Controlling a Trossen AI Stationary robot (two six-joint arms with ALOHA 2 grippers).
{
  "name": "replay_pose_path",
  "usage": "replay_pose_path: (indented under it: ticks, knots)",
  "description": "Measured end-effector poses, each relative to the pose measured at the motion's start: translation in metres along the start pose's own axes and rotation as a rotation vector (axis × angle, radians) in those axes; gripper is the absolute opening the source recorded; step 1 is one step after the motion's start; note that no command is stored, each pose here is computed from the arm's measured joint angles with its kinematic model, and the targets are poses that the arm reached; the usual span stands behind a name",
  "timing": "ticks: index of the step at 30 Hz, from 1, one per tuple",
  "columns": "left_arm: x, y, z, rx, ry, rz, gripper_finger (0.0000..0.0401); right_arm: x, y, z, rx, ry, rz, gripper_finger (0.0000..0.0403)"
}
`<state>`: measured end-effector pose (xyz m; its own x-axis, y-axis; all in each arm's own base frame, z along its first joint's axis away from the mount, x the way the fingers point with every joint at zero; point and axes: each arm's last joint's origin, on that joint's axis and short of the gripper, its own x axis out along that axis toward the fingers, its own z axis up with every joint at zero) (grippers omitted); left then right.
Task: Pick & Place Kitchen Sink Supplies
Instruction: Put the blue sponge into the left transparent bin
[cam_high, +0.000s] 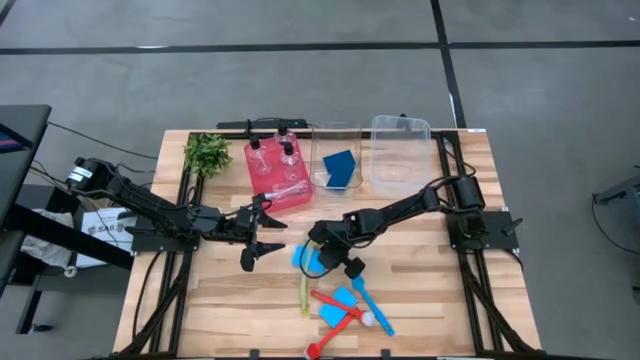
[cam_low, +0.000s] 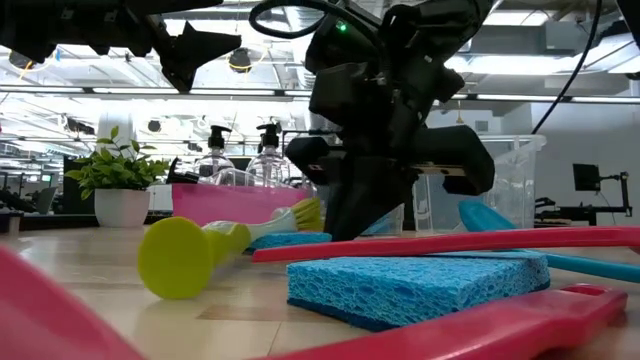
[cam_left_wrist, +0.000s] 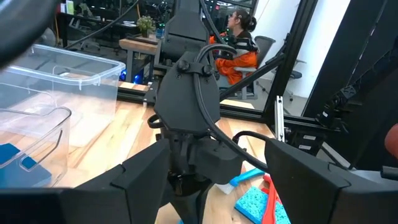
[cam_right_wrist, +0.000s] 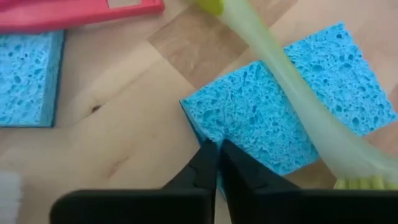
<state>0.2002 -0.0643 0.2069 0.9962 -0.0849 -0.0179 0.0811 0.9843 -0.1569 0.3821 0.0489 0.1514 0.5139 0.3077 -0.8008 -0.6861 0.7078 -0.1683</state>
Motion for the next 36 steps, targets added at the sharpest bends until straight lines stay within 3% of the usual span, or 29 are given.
replay_pose_path:
  ticks: [10,25,36]
  knots:
    - [0.000,0.000,0.000,0.000,0.001,0.000,0.0266,-0.031,0.012,0.013,-0.017,0.019,-0.001,0.0001]
    - [0.000,0.000,0.000,0.000,0.001,0.000,0.0266,-0.117,0.055,0.050,-0.006,-0.094,0.015,0.0000]
    - [0.000,0.000,0.000,0.000,0.001,0.000,0.0266,-0.135,0.072,0.060,-0.036,-0.129,0.004,0.0000]
